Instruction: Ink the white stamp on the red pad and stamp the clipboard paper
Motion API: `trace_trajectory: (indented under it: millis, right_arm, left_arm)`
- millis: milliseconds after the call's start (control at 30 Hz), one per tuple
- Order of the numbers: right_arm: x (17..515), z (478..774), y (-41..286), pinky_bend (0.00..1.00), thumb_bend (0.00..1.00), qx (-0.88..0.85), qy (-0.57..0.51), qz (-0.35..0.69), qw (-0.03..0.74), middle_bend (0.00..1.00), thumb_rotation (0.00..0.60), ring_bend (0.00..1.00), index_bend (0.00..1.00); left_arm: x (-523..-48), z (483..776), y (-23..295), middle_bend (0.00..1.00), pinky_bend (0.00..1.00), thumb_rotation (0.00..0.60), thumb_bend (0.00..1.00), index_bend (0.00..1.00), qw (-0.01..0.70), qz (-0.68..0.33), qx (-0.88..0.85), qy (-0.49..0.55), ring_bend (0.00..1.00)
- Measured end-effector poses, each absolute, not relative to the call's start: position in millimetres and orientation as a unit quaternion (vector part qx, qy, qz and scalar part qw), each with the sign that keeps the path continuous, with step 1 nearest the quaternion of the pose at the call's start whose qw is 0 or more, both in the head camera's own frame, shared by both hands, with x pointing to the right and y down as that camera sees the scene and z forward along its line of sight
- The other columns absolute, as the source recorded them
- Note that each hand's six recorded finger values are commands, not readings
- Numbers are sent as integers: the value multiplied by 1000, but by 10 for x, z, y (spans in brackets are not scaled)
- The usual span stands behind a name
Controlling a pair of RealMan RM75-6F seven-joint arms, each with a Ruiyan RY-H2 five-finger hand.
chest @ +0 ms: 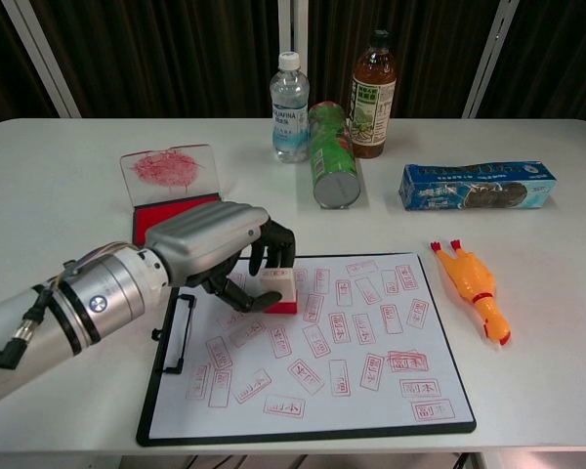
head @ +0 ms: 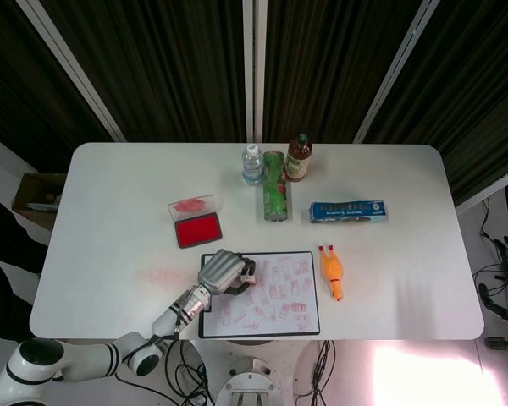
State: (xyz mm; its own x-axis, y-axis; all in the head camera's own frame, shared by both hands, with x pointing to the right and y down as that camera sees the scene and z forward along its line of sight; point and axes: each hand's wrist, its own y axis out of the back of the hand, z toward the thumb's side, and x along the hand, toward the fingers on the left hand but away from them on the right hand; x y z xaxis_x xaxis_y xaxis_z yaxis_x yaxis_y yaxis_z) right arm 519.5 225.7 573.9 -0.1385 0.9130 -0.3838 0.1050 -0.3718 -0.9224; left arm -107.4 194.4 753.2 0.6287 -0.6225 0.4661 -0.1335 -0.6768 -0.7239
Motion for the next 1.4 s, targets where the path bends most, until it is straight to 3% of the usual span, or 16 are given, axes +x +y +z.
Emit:
trace_trajectory:
  millis: [1067, 1400]
  right_arm:
    - [5199, 5749, 2286, 0, 317, -565, -447, 611, 329, 0, 600, 0, 0]
    - [5194, 5727, 2269, 0, 319, -566, -450, 606, 332, 0, 600, 0, 0]
  left_arm:
    - [-1106, 7631, 2013, 659, 640, 600, 467, 643, 337, -375, -837, 214, 526]
    - [-1114, 7261, 1779, 660, 642, 600, 467, 642, 322, -342, -845, 257, 526]
